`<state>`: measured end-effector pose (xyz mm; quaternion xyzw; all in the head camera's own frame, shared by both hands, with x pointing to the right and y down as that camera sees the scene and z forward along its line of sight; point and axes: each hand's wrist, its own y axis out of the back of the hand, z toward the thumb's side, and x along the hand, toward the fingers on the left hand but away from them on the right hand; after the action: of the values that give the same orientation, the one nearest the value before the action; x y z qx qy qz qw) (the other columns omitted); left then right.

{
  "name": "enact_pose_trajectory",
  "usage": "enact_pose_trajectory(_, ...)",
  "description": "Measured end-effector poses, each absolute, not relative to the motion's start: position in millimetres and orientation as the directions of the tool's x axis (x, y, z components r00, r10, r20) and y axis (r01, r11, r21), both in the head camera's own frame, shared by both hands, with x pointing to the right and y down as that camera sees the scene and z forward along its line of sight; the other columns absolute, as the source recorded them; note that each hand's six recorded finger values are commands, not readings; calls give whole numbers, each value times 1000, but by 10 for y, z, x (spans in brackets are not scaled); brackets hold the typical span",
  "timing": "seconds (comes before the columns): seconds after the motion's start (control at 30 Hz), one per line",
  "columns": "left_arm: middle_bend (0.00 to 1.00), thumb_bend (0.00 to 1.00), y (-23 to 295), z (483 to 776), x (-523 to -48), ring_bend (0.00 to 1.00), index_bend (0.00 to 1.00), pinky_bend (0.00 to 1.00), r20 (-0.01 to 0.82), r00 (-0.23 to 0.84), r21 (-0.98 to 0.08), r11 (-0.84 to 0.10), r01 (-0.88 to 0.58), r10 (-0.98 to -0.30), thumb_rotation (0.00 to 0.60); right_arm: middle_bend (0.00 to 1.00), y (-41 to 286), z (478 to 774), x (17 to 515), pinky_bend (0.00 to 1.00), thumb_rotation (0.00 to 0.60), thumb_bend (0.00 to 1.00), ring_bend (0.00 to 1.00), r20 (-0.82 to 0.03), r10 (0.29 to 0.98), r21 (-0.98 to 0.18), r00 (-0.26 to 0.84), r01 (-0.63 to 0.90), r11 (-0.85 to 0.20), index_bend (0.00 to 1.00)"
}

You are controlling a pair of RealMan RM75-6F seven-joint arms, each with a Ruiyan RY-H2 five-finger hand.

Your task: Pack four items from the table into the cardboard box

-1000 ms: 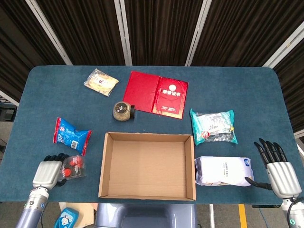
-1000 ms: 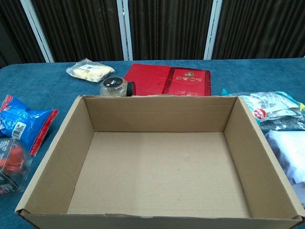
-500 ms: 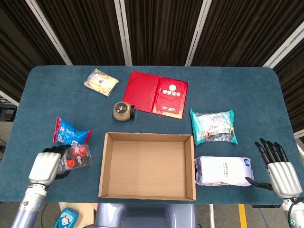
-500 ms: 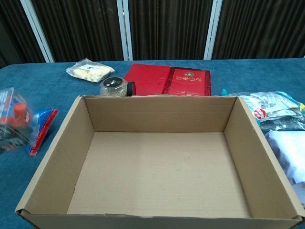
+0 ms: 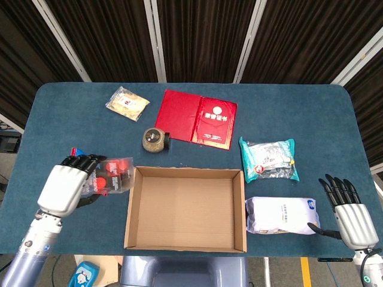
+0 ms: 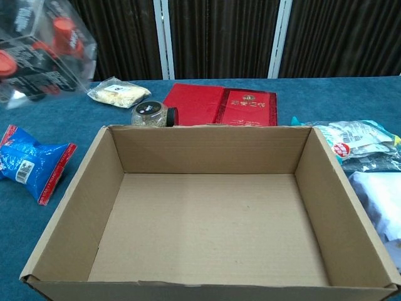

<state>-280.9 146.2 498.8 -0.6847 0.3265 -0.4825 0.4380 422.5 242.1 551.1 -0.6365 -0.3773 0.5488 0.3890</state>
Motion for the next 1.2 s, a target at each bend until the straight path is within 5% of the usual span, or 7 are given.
enact_pose_trajectory(0.2,341,380,1534,5265,-2366,377,429,321,411,416,-884,-467,-36,-811,600,0,2414,5493,4257,0,600,29,0,-401,910,-911,105,62,-409,0)
enact_pose_trajectory(0.33,52,84,1649,5482,-2084,112,137,154,439,458,-862,-507,-29,-773,600,0,2415,5476,4277,0,600,29,0,-398,912,-912,102,65,-406,0)
enact_pose_trajectory(0.4,0,26,1699,5568,-2009,18,58,55,455,466,-856,-517,-7,-759,600,0,2417,5469,4284,0,600,29,0,-398,912,-912,101,66,-405,0)
enact_pose_trajectory(0.8,0,0,1731,5715,-2024,0,20,0,503,431,-841,-540,43,-749,600,0,2424,5473,4287,0,600,29,0,-401,910,-911,104,59,-408,0)
enact_pose_trajectory(1.2,0,0,1408,5595,-2840,0,60,51,514,287,-858,-482,180,-808,600,0,2418,5489,4284,0,600,30,0,-403,910,-911,101,48,-409,0)
